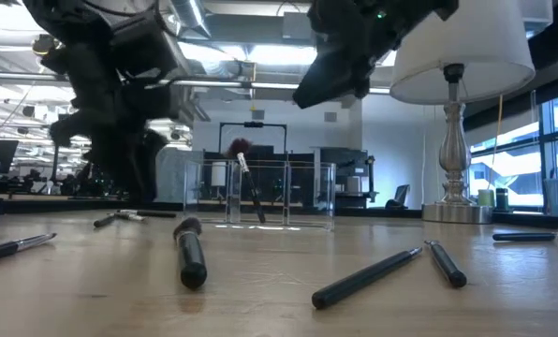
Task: Put items in baskets/containers
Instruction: Put the eyeshadow brush into the transparent organizer
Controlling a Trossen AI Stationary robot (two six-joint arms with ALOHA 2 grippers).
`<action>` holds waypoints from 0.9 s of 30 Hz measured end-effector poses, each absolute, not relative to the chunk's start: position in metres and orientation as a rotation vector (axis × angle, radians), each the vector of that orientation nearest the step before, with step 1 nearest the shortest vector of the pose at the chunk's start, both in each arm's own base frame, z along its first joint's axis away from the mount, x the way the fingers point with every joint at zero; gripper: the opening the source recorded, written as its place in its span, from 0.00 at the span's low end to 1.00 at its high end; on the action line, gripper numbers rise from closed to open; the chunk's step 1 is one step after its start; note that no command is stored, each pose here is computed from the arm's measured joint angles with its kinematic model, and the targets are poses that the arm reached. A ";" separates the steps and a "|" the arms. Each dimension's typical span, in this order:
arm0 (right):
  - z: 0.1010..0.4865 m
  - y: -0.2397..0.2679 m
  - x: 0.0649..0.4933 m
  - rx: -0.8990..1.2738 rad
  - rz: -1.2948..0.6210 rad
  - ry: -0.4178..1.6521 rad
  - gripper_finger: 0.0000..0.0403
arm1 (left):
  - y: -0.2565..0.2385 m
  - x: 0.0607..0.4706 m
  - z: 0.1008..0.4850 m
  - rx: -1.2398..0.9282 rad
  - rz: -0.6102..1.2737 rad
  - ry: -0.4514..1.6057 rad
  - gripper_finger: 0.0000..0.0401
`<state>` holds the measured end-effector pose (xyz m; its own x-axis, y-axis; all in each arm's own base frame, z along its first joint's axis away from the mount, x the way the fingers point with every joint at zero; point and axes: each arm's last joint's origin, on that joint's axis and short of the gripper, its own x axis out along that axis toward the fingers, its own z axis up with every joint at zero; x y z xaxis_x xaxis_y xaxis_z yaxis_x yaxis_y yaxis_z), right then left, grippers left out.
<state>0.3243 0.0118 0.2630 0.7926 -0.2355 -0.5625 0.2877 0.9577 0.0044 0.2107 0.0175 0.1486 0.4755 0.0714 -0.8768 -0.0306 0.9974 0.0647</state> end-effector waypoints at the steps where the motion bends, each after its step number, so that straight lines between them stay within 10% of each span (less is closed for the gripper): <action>1: 0.263 0.012 0.321 0.098 -0.274 0.592 0.32 | 0.017 0.212 0.145 0.043 0.060 1.093 0.41; 13: 0.279 0.021 0.299 0.129 -0.235 0.532 0.32 | 0.019 0.221 0.123 0.097 0.098 1.179 0.34; 27: 0.280 0.029 0.298 0.125 -0.234 0.522 0.32 | 0.020 0.222 0.123 0.134 0.150 1.184 0.02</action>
